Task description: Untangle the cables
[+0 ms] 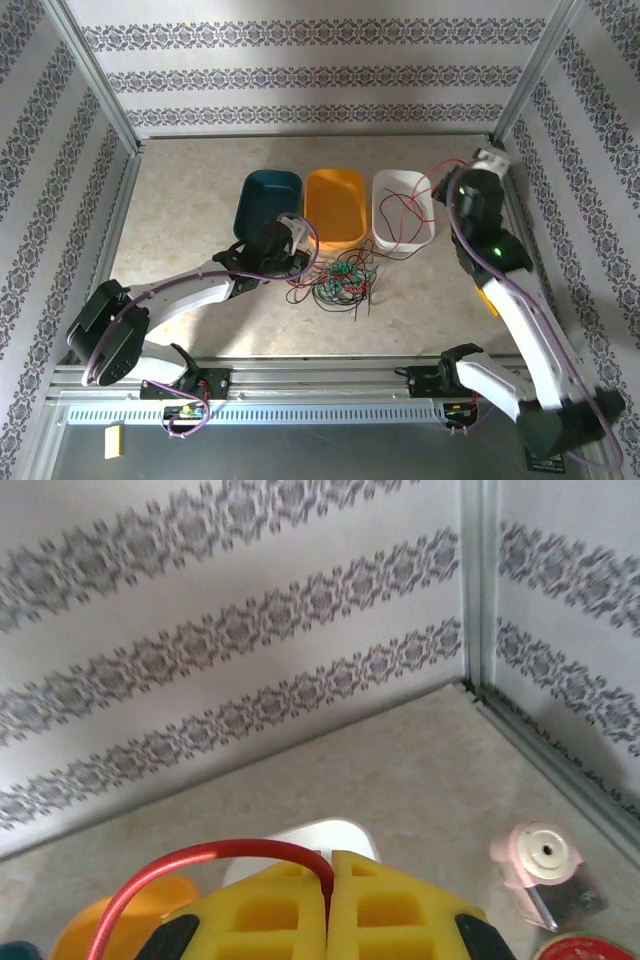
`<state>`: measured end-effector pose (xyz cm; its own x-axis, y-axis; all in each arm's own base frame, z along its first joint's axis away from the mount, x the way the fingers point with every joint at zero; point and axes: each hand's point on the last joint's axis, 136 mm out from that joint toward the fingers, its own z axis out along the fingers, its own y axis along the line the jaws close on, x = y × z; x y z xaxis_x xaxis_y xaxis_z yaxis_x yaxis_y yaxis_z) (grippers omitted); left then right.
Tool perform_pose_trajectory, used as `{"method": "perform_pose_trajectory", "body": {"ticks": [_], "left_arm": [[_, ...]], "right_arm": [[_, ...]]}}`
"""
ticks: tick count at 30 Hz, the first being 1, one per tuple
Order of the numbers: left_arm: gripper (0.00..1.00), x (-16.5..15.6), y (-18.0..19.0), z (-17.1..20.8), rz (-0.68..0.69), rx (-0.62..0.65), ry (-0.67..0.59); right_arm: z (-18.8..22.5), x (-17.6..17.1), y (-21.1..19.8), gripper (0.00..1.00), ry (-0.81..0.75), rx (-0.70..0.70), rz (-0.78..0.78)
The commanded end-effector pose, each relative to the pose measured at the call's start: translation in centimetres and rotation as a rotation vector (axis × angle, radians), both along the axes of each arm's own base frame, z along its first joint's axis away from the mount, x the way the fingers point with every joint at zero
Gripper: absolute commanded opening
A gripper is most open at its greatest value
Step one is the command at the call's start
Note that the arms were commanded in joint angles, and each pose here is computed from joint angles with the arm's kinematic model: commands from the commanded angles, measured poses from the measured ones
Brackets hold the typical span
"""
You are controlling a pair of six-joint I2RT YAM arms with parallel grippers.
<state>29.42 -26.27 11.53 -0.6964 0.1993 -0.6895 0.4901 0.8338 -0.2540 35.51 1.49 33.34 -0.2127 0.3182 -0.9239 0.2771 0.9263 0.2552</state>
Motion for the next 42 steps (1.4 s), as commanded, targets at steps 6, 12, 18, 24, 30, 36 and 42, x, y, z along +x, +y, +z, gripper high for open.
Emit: {"method": "perform_pose_trajectory", "body": {"ticks": [6, 12, 18, 24, 30, 36, 42], "left_arm": [[0.0, 2.0, 0.1, 1.6, 0.091, 0.015, -0.091], [0.0, 2.0, -0.1, 1.3, 0.082, 0.021, -0.084], [0.0, 2.1, -0.2, 1.2, 0.08, 0.026, -0.077], [0.0, 2.1, -0.3, 1.2, 0.077, 0.024, -0.076], [0.0, 2.1, -0.2, 1.2, 0.08, 0.027, -0.077], [0.0, 2.1, -0.2, 1.2, 0.079, 0.027, -0.074], [0.0, 2.1, -0.4, 1.1, 0.076, 0.03, -0.07]], "right_arm": [[-4.6, 6.4, -2.1, 0.0, 0.108, -0.009, -0.039], [-10.0, 7.5, -4.9, 0.0, 0.211, 0.093, -0.12], [-8.9, 6.1, -7.6, 0.0, 0.16, 0.053, -0.266], [-7.2, 6.8, -7.5, 0.0, 0.129, 0.041, -0.252], [-7.7, 8.4, -6.6, 0.0, 0.145, 0.022, -0.243], [-9.2, 10.4, -2.7, 0.0, 0.194, -0.009, -0.147], [-12.6, 10.7, -0.9, 0.0, 0.274, 0.007, -0.123]]}}
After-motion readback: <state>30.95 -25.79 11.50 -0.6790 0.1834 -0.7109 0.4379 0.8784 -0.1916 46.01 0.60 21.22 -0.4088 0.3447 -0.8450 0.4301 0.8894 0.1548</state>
